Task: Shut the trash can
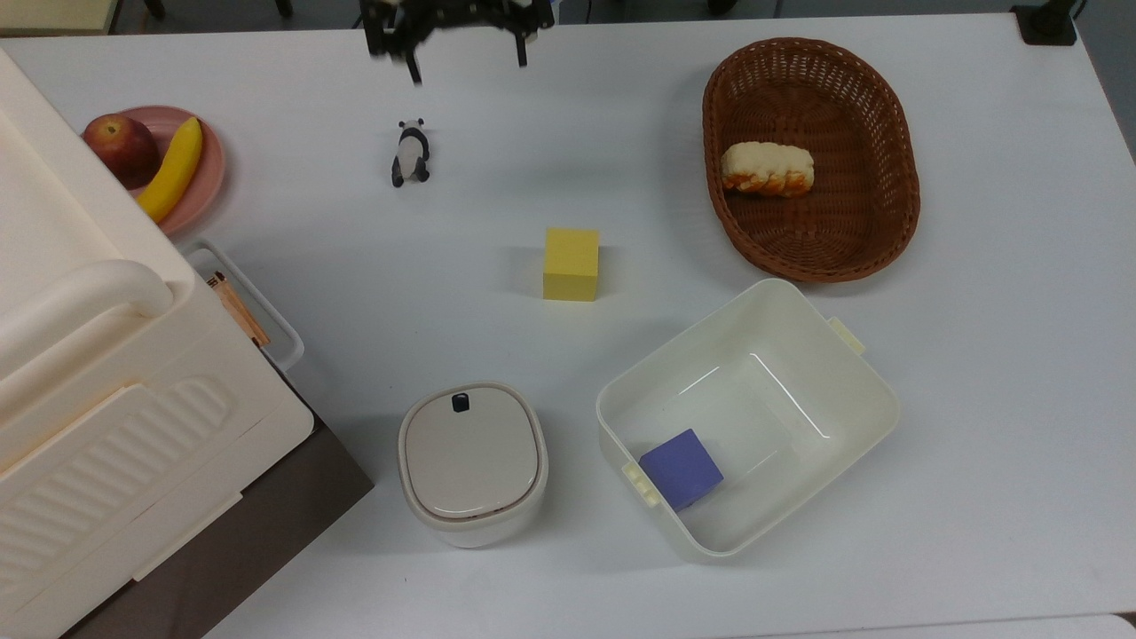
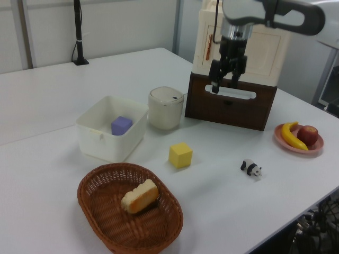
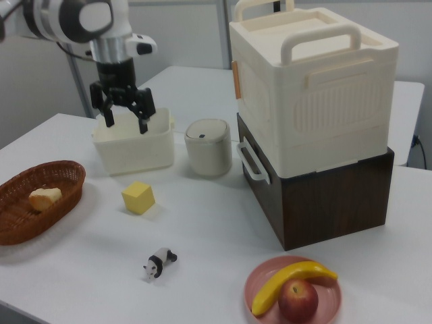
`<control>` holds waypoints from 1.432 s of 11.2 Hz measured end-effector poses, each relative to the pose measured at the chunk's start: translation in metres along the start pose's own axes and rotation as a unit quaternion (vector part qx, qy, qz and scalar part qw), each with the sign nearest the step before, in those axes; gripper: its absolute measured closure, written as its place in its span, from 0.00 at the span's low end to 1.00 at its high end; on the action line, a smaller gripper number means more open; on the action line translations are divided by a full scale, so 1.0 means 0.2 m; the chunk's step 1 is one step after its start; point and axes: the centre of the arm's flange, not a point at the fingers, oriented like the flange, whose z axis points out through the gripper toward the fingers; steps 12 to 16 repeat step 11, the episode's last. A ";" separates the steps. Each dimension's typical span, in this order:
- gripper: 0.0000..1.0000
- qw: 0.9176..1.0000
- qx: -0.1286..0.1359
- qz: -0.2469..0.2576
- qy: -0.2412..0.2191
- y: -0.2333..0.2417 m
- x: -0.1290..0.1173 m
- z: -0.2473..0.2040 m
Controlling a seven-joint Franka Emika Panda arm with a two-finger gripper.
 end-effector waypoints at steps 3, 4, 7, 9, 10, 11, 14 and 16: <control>0.00 0.995 -0.037 0.097 0.012 -0.05 -0.04 -0.09; 0.00 0.994 -0.039 0.099 0.014 -0.05 -0.04 -0.10; 0.00 0.994 -0.040 0.094 0.023 -0.02 -0.07 -0.14; 0.00 0.996 -0.033 0.082 0.025 -0.01 -0.08 -0.16; 0.00 0.996 -0.029 0.080 0.025 0.01 -0.08 -0.16; 0.00 0.996 -0.028 0.079 0.025 0.01 -0.08 -0.16; 0.00 0.996 -0.028 0.079 0.025 0.01 -0.08 -0.16; 0.00 0.996 -0.028 0.079 0.025 0.01 -0.08 -0.16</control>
